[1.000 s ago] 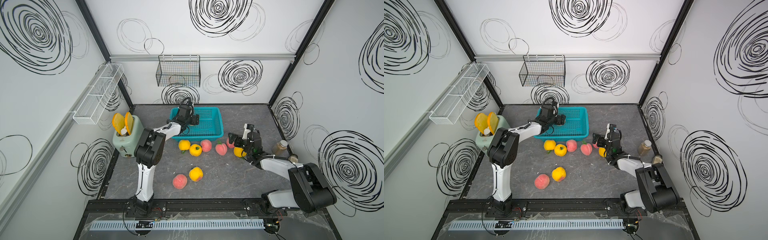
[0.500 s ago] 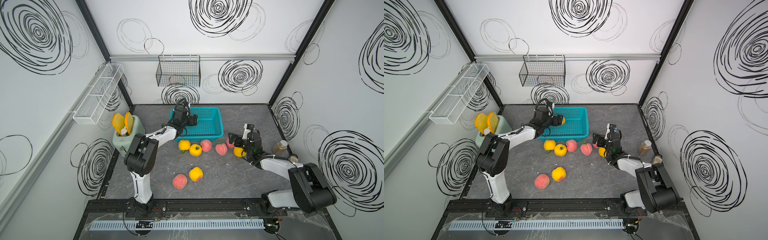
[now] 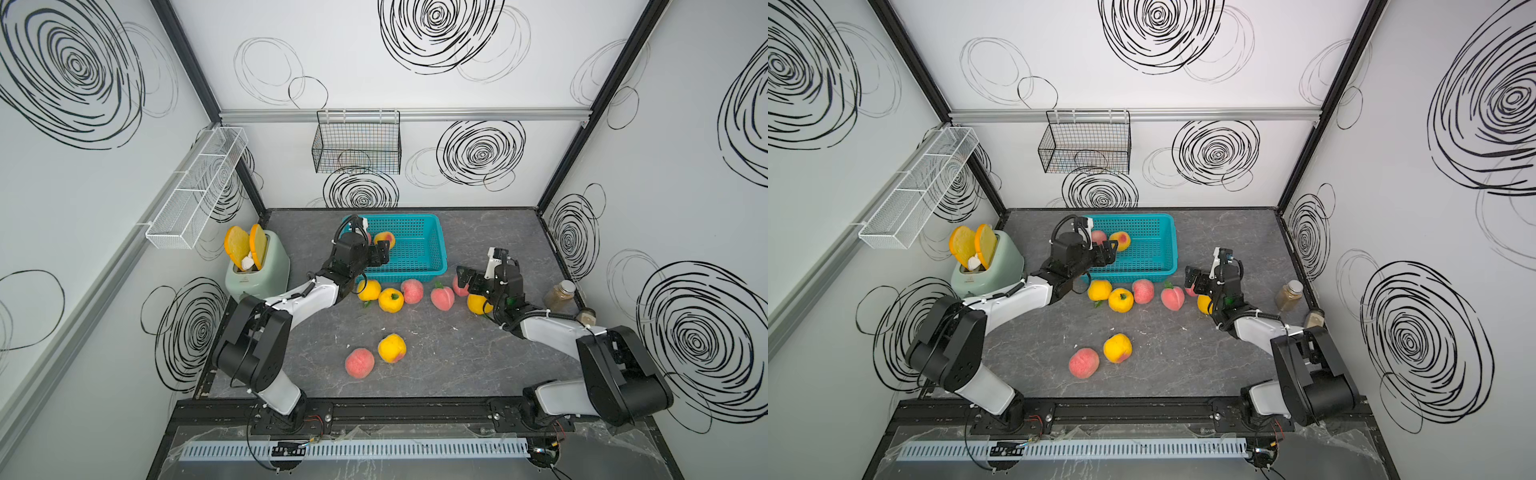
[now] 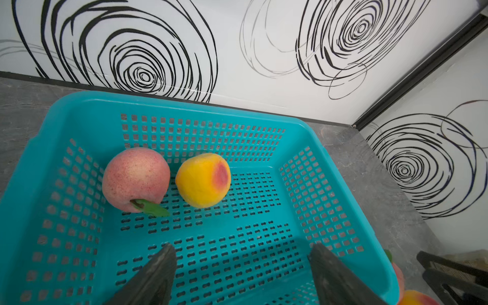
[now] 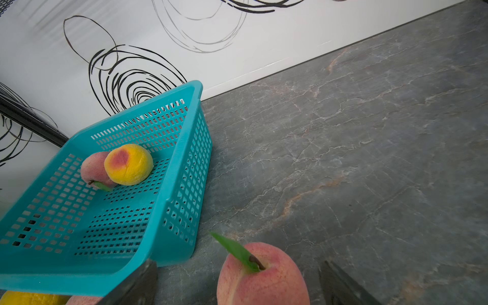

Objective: Put the peaches into the basket
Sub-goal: Pick up the peach from the center of the board.

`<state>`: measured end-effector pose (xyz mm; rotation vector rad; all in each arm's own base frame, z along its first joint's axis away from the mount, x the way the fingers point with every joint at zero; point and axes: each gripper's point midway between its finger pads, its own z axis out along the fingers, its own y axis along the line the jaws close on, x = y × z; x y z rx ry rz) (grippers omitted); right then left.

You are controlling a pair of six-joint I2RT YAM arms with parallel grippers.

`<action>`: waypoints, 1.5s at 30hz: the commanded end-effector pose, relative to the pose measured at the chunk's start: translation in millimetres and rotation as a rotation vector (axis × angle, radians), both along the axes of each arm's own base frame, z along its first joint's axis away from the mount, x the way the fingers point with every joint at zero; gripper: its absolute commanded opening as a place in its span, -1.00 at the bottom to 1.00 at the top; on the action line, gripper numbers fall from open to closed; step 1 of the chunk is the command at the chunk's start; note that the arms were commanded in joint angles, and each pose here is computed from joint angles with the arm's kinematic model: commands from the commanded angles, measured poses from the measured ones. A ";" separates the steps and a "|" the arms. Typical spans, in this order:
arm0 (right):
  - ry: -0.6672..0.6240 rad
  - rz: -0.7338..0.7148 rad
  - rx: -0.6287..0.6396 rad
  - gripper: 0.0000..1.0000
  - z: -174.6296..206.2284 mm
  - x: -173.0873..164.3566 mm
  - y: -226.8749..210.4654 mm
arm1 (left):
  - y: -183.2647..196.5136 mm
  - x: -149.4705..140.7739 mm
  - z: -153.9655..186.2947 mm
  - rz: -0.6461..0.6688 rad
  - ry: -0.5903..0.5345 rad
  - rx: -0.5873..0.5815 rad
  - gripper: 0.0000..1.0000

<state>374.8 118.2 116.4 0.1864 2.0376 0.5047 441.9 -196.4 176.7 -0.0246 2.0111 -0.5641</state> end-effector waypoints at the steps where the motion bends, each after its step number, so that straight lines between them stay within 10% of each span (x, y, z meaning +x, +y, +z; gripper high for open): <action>1: -0.008 0.001 0.016 0.99 1.2 -0.7 1.7 | -0.1 -9.7 23.4 0.015 -0.054 -0.046 0.67; 45: -0.016 0.129 0.020 0.99 14.9 -2.6 24.2 | 20.8 -122.5 -8.4 -0.139 0.224 -0.021 0.70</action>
